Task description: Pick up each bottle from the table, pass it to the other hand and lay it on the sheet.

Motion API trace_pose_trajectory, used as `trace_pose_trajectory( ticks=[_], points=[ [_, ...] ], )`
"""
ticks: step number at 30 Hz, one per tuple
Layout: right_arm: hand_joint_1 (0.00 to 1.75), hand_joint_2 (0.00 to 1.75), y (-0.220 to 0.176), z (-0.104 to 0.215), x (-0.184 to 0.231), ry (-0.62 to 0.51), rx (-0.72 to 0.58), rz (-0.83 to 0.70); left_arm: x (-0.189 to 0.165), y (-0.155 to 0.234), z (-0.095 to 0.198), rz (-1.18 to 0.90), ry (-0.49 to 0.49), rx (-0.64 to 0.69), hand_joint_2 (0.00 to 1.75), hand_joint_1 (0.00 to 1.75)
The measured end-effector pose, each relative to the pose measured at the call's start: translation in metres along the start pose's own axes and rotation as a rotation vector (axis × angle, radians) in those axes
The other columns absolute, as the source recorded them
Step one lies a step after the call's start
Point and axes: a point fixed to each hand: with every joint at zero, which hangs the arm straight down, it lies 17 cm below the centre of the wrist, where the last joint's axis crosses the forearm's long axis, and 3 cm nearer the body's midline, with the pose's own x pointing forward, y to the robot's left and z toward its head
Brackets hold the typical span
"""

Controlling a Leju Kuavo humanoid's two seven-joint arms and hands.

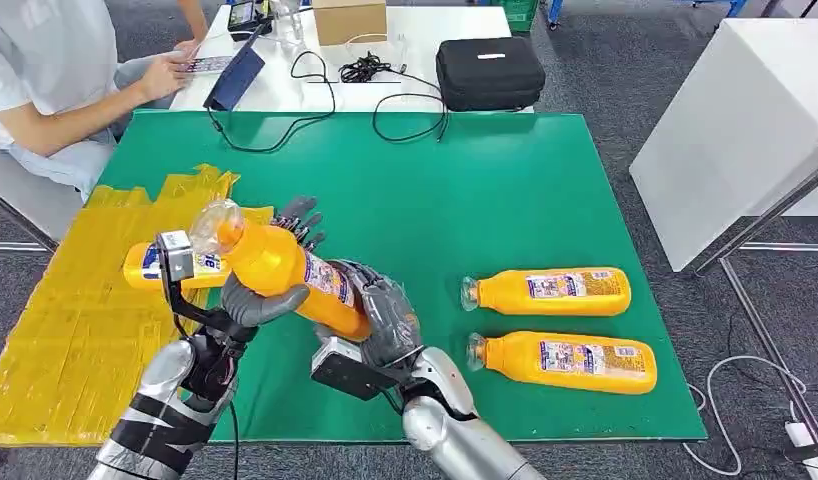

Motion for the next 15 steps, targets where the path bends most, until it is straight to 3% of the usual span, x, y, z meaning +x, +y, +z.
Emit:
trace_pose_trajectory(
  ticks=[6, 7, 8, 9, 15],
  points=[
    [1.75, 1.75, 0.001, -0.001, -0.001, 0.0, 0.007, 0.006, 0.0, 0.001, 0.0, -0.003, 0.0, 0.004, 1.75, 0.0],
    [1.75, 1.75, 0.001, -0.001, -0.001, -0.001, 0.009, 0.007, 0.0, 0.001, 0.0, -0.003, 0.0, 0.005, 1.75, 0.23],
    [1.75, 1.75, 0.002, -0.001, -0.001, -0.001, 0.01, 0.009, 0.0, 0.003, 0.0, 0.005, 0.0, 0.015, 1.75, 1.48],
    [1.75, 1.75, 0.002, -0.001, -0.002, 0.0, 0.012, 0.009, 0.0, 0.006, -0.001, 0.026, 0.0, 0.034, 1.75, 1.75],
    [1.75, 1.75, 0.005, -0.003, -0.004, 0.008, 0.026, 0.01, 0.0, 0.024, -0.001, 0.122, -0.016, 0.162, 1.75, 1.75]
  ],
)
